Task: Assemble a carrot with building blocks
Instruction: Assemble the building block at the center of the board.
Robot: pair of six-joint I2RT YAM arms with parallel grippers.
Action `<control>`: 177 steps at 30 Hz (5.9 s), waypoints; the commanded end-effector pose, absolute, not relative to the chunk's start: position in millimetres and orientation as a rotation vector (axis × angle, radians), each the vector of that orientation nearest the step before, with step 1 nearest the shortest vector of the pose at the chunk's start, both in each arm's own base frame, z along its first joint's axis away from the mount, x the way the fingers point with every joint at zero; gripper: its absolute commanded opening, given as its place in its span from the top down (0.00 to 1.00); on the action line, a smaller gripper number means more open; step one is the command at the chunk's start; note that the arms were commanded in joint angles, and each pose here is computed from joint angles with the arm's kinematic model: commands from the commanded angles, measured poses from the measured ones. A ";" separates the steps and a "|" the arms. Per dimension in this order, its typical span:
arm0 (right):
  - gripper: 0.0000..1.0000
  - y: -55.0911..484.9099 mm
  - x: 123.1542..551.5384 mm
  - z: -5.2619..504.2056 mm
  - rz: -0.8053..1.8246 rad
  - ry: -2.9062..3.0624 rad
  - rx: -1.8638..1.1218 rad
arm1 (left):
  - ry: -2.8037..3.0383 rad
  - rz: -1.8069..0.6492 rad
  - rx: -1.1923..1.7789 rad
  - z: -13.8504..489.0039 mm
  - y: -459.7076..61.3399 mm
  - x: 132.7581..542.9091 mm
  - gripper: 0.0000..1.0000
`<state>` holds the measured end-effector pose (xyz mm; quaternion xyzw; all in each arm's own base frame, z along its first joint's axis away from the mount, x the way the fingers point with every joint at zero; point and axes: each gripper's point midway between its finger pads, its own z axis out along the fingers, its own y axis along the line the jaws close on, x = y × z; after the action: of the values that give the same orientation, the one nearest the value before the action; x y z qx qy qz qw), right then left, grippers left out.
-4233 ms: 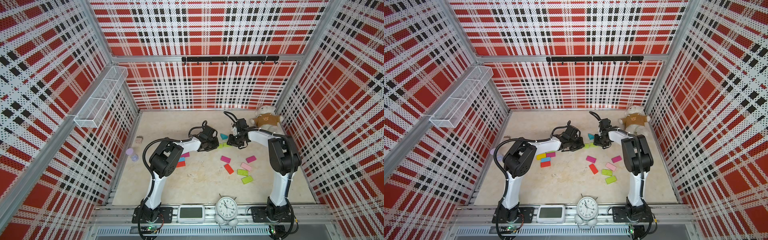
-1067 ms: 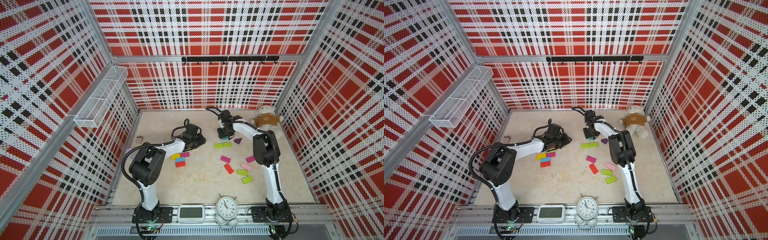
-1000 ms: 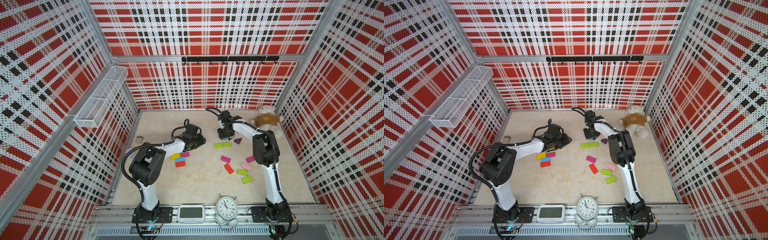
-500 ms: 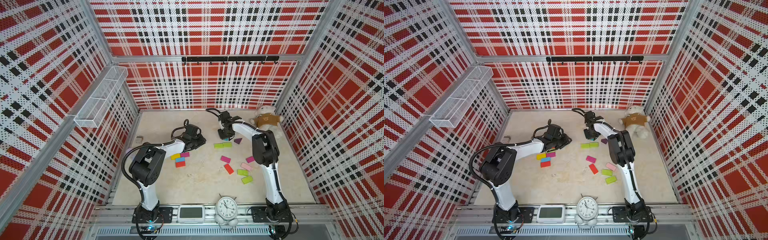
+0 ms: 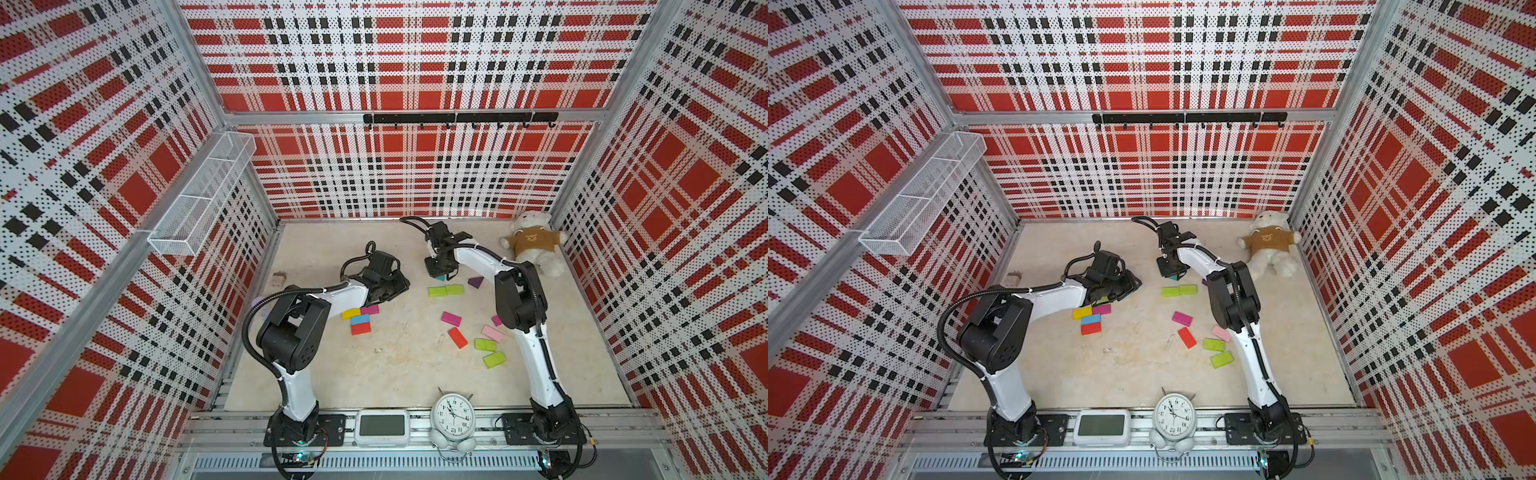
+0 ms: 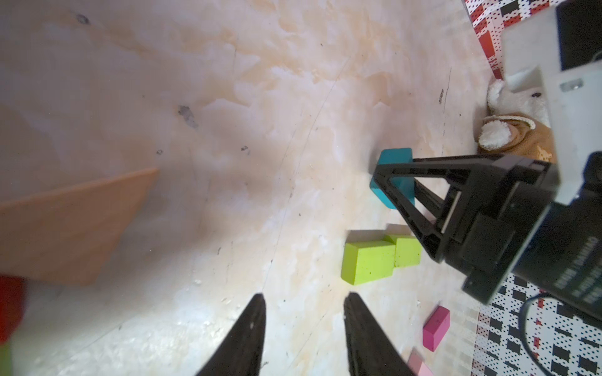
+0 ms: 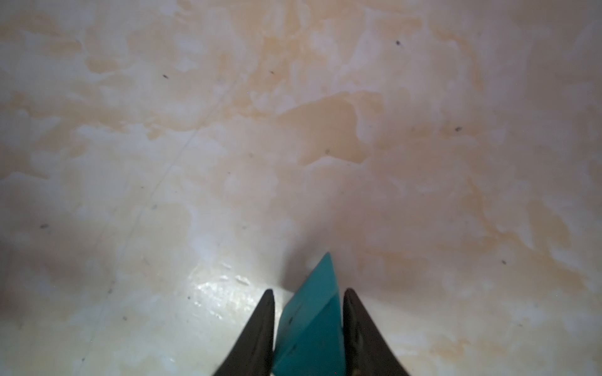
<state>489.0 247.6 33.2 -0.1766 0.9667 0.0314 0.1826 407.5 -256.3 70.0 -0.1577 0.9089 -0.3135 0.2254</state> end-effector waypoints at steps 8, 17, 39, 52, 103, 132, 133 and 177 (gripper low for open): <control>0.65 273.9 481.1 34.0 0.127 2.722 -0.548 | 2.453 -0.891 -0.445 87.5 -250.9 409.7 0.56; 0.65 278.7 471.8 35.0 0.138 2.722 -0.557 | 2.453 -0.893 -0.446 87.0 -249.8 407.1 0.56; 0.58 288.7 458.0 39.2 0.133 2.719 -0.592 | 2.453 -0.897 -0.448 84.5 -248.3 402.8 0.56; 0.53 291.0 452.8 49.0 0.130 2.702 -0.605 | 2.453 -0.902 -0.446 84.6 -248.8 399.7 0.56; 0.22 111.1 466.8 53.2 0.198 2.730 0.407 | 2.469 -0.964 -0.382 84.8 -269.1 410.5 0.56; 0.59 130.4 487.6 31.5 0.335 2.735 0.440 | 2.482 -0.960 -0.407 77.0 -261.2 408.4 0.56; 0.59 130.9 488.3 30.9 0.338 2.734 0.439 | 2.480 -0.962 -0.407 77.9 -260.8 408.8 0.56; 0.27 148.7 402.7 124.2 0.226 2.648 0.223 | 2.388 -0.938 -0.446 108.3 -234.1 411.9 0.50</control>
<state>436.0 141.9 133.9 0.1043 0.9540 0.1200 0.2543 405.8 -249.7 86.9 -0.1533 0.8966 -0.3430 0.2343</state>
